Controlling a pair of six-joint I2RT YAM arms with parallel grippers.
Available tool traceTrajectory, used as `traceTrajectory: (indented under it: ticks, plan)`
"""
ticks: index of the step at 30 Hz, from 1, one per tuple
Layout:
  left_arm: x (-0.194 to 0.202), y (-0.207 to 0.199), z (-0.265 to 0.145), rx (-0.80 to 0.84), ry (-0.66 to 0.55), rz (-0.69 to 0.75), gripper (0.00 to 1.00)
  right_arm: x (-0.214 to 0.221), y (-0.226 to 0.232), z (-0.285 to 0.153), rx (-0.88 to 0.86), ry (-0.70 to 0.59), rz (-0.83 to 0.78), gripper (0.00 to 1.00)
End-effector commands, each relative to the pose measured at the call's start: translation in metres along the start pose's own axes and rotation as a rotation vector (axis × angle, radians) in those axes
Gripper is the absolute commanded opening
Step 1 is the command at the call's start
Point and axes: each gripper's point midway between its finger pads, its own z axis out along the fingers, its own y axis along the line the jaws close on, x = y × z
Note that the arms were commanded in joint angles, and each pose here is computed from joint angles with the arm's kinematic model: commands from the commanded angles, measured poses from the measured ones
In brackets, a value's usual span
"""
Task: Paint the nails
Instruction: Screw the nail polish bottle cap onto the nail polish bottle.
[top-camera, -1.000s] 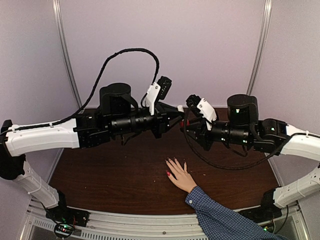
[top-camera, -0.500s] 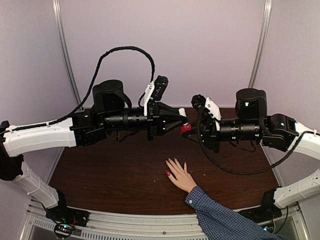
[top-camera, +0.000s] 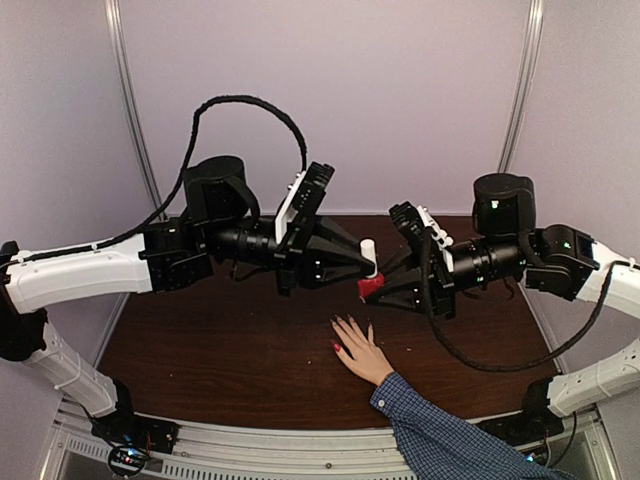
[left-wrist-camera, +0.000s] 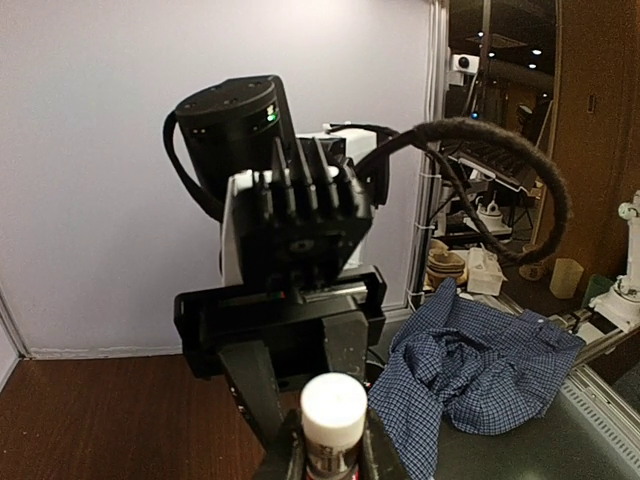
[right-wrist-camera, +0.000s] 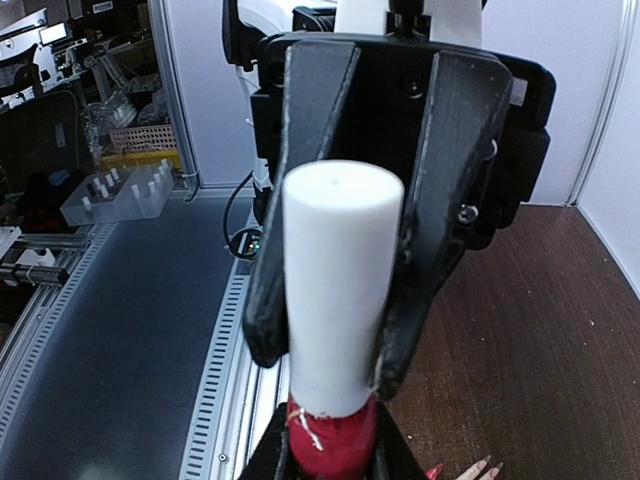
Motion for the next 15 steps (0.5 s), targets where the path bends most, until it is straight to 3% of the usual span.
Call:
traceTrajectory:
  ticks: [1, 9, 15]
  plan:
    - [0.041, -0.009, 0.008, 0.077, 0.111, -0.091, 0.0, -0.064, 0.014, -0.018, -0.068, -0.202, -0.153, 0.0]
    - [0.034, -0.012, 0.005, 0.124, 0.106, -0.1, 0.02, -0.054, 0.008, -0.008, -0.088, -0.17, -0.123, 0.0]
    - [0.014, 0.007, -0.013, -0.061, 0.059, -0.067, 0.37, -0.037, -0.02, -0.001, 0.045, -0.116, -0.065, 0.0]
